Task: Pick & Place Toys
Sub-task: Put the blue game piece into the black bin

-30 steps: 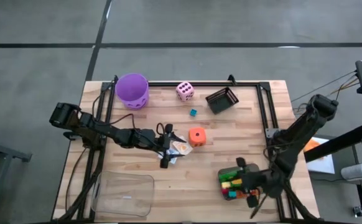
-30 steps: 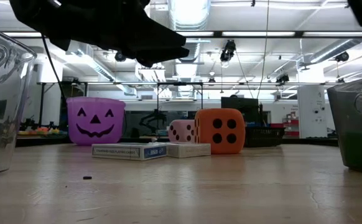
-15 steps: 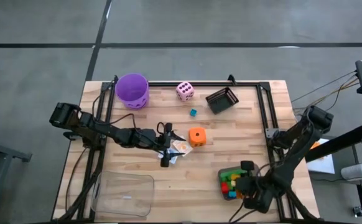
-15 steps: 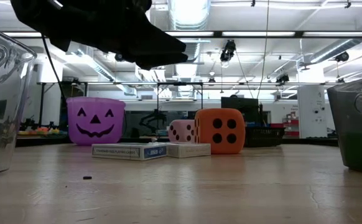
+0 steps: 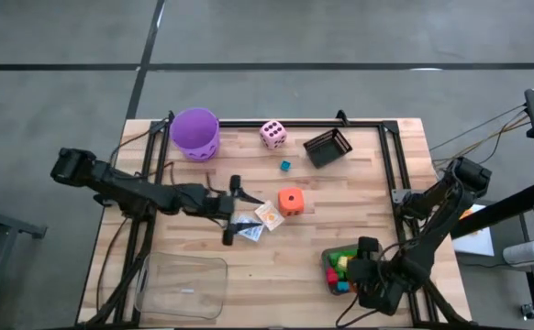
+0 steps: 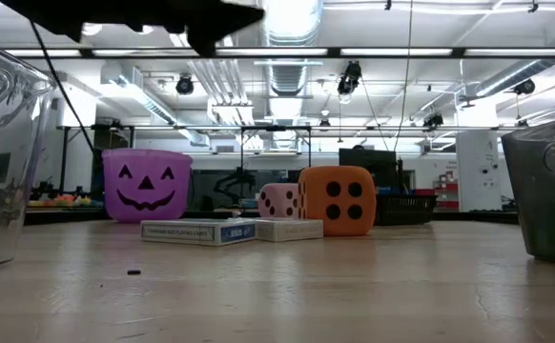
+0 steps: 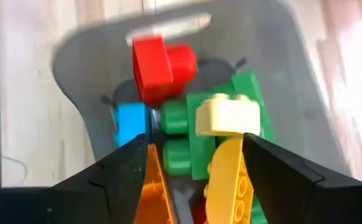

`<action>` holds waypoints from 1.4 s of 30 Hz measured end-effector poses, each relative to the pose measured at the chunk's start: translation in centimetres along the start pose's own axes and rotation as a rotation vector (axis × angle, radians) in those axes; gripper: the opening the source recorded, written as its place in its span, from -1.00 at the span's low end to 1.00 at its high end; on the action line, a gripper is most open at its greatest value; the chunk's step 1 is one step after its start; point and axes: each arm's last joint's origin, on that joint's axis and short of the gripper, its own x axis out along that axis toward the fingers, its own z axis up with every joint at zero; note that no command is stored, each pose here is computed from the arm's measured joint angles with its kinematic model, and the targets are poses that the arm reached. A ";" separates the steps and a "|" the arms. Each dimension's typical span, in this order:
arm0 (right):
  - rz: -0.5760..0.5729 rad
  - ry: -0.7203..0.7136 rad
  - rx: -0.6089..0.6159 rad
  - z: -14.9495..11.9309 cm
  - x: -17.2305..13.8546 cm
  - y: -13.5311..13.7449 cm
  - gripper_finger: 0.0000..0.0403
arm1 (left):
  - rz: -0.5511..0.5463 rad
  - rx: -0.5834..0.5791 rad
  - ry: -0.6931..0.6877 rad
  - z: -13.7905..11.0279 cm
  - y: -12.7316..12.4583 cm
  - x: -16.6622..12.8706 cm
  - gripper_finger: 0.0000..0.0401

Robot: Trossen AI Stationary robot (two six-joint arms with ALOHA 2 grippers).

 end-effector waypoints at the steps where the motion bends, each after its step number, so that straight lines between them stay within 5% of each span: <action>1: 0.003 -0.022 0.002 0.1 -0.3 0.0 0.33 | -0.005 0.000 -0.017 0.3 -0.1 -0.5 0.39; 11: -0.066 -0.626 -0.151 1.5 -3.1 2.2 0.38 | -0.014 -0.036 -0.102 -0.9 -0.1 -5.6 0.39; 17: -0.163 -0.776 -0.242 4.5 -1.6 2.9 0.38 | 0.062 -0.062 -0.136 -1.2 0.4 -7.9 0.39; 24: -0.237 -0.681 -0.249 8.3 2.6 0.2 0.38 | 0.235 -0.122 -0.134 -2.4 1.0 -9.6 0.39; 30: -0.222 -0.576 -0.231 10.8 5.3 -2.7 0.38 | 0.271 -0.169 -0.077 -3.0 1.4 -9.6 0.39; 37: -0.217 -0.531 -0.238 12.6 5.8 -5.4 0.38 | 0.285 -0.204 -0.007 -2.7 1.6 -9.2 0.39; 42: -0.163 -0.373 -0.244 13.1 5.0 -8.4 0.38 | 0.284 -0.196 0.011 -2.4 1.7 -9.1 0.39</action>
